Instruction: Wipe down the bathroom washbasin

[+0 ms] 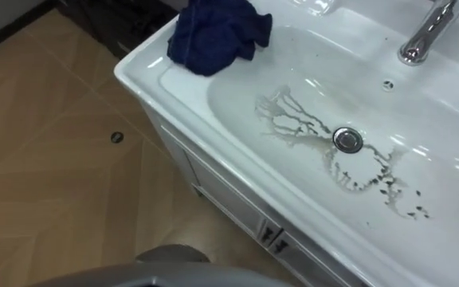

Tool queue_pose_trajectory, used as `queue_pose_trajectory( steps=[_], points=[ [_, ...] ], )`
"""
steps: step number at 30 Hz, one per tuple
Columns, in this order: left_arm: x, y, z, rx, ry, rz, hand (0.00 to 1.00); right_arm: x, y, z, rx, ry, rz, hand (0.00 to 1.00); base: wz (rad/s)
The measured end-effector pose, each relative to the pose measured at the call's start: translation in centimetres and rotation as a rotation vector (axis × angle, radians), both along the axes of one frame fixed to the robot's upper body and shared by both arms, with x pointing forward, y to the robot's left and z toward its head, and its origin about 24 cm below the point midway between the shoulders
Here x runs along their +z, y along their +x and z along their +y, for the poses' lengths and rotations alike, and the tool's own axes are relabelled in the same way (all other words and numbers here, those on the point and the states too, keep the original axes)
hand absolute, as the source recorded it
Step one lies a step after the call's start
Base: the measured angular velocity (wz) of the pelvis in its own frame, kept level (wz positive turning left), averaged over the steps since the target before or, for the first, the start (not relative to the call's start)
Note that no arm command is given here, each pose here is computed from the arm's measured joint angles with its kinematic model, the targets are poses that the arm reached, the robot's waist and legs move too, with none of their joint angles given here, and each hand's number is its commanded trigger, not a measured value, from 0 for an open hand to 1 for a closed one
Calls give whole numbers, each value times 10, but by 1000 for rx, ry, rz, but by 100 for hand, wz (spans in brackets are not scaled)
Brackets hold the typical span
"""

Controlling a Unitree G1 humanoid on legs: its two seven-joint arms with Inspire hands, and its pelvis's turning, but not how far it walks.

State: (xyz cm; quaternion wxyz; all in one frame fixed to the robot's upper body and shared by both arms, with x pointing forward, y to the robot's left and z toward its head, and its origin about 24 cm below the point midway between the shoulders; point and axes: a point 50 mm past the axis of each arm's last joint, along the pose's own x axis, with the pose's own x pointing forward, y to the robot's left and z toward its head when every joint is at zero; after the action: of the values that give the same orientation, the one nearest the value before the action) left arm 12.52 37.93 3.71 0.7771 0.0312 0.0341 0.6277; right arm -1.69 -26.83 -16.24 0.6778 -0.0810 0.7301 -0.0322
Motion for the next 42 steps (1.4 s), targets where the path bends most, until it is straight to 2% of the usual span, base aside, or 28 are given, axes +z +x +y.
queue_pose_trajectory(
  steps=[2,5,13,17,21,24,29,42],
  points=[
    [31,6,-1,32,129,-81,0,0,0,-1,2,2,-8,0,0],
    [60,16,-6,38,242,-176,0,0,1,-1,8,3,-14,0,0],
    [96,22,-23,-34,409,-257,0,2,6,-6,47,19,-41,0,-2],
    [100,29,-29,-71,496,-207,0,4,9,-11,56,19,-58,0,-5],
    [105,44,-38,-133,502,-239,0,4,10,-11,45,47,-62,0,-9],
    [105,54,-46,-205,499,-243,0,4,14,-11,40,47,-72,0,-21],
    [104,77,-70,-400,529,-210,0,4,16,-11,43,58,-74,0,-17],
    [87,102,-106,-725,528,-81,0,4,11,-8,-37,83,-77,0,-22]
  ],
)
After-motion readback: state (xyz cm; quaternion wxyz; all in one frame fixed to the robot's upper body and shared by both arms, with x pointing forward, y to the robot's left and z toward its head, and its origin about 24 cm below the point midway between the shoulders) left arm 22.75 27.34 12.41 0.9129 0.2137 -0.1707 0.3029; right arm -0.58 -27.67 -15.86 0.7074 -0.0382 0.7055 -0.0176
